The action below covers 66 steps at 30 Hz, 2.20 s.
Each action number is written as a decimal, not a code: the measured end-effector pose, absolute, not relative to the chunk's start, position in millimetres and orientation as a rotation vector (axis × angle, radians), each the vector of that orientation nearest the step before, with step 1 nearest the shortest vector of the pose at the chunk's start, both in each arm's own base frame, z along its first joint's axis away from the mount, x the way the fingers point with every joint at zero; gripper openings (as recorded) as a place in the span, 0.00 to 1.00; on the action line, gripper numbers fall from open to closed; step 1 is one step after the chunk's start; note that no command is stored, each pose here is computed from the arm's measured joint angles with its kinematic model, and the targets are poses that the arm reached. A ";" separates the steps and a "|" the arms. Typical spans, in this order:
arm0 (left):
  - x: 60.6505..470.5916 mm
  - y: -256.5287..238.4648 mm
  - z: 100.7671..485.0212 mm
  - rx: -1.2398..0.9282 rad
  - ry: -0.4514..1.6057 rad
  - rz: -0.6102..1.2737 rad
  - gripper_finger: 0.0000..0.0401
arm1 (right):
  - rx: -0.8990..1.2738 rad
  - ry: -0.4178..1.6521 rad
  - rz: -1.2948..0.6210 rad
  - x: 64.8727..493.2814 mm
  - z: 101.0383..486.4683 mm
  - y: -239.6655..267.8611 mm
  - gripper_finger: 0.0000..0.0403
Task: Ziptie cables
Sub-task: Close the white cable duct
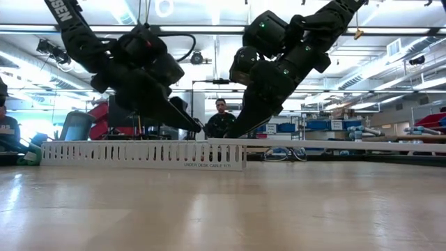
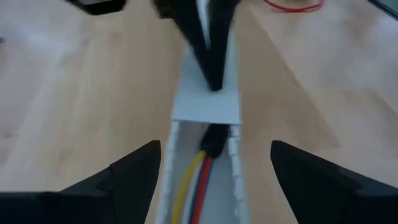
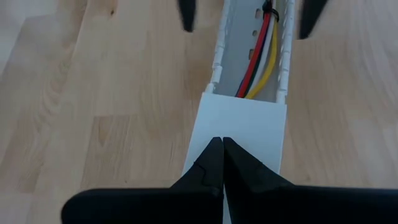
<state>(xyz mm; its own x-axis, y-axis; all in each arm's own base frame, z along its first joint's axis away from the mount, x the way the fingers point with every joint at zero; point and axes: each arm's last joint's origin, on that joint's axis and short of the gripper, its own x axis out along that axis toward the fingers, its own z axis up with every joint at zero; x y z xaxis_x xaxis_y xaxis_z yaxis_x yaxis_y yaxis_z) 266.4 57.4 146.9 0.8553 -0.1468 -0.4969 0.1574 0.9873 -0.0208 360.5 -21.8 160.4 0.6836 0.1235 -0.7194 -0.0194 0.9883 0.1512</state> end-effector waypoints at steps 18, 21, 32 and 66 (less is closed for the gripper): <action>274.8 50.2 130.7 0.075 0.559 -0.099 0.78 | 0.189 0.806 0.069 361.6 161.0 -18.9 0.00; 275.9 50.5 131.8 0.075 0.556 -0.095 0.78 | 0.204 0.807 0.063 361.6 161.0 -18.9 0.00; 277.5 51.8 130.0 0.114 0.596 -0.100 0.78 | 0.207 0.808 0.071 361.6 160.9 -18.5 0.00; 283.9 52.5 107.9 0.109 0.617 -0.119 0.55 | 0.173 0.693 0.048 373.6 155.8 -32.6 0.00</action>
<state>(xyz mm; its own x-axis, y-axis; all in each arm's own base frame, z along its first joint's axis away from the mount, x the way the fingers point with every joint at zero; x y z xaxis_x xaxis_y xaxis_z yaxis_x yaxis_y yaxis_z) 283.9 52.5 107.9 0.8092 -0.0785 -0.5823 0.1432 0.9875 0.0659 373.6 -32.6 155.8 0.7689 0.1011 -0.6314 0.0138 0.9846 0.1744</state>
